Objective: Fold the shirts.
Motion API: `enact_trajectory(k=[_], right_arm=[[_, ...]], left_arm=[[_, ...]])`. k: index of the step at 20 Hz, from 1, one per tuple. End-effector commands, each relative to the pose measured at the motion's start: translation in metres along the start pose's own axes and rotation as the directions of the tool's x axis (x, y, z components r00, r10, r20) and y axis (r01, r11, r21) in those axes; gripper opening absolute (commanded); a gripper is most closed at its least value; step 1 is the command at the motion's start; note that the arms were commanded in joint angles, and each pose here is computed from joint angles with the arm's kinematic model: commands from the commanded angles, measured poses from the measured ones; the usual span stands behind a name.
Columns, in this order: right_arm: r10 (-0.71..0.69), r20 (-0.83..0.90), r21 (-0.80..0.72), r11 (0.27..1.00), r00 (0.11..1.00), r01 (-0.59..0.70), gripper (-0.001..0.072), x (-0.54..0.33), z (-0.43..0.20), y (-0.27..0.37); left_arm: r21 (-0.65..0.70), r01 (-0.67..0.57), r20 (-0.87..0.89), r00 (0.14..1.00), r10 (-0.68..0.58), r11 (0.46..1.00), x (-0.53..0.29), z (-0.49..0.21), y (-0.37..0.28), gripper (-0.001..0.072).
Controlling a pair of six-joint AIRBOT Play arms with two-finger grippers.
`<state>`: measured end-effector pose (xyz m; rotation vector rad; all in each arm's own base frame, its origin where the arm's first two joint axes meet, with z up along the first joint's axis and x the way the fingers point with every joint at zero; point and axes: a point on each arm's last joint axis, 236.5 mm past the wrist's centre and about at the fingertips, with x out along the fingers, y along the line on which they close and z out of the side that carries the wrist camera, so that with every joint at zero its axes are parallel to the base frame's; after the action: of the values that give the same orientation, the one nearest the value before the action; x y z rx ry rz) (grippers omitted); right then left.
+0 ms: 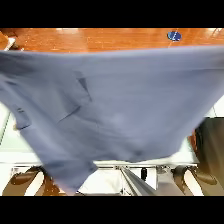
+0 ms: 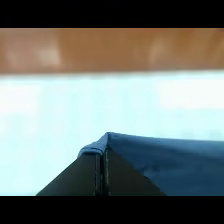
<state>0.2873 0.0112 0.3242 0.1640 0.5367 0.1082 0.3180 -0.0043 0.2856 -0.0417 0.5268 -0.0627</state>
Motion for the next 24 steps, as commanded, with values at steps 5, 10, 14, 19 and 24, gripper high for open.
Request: enact_trajectory(k=[5,10,14,19,24], right_arm=[[0.165,-0.281,0.186,0.976,0.945,-0.115,0.0020,0.226,-0.082,-0.031],[0.199,-0.332,0.340,0.937,0.922,-0.080,0.0020,0.362,-0.107,-0.063],[0.235,-0.364,0.404,0.912,0.902,-0.074,0.0021,0.419,-0.115,-0.074],[0.243,-0.382,0.429,0.901,0.891,-0.062,0.0021,0.433,-0.126,-0.077],[0.337,-0.543,0.385,0.914,0.769,-0.128,0.0021,0.381,-0.145,-0.073]], left_arm=[[-0.265,0.028,-0.148,0.987,-0.069,0.964,0.214,-0.062,0.012,0.0030],[-0.457,0.004,-0.115,0.991,-0.063,0.889,0.306,-0.076,0.021,0.0029],[-0.468,-0.010,-0.185,0.979,-0.087,0.884,0.346,-0.101,0.015,0.0029],[-0.501,-0.032,-0.248,0.963,-0.108,0.865,0.366,-0.133,0.012,0.0029],[-0.389,0.031,-0.356,0.917,-0.181,0.921,0.339,-0.121,0.015,0.0030]])
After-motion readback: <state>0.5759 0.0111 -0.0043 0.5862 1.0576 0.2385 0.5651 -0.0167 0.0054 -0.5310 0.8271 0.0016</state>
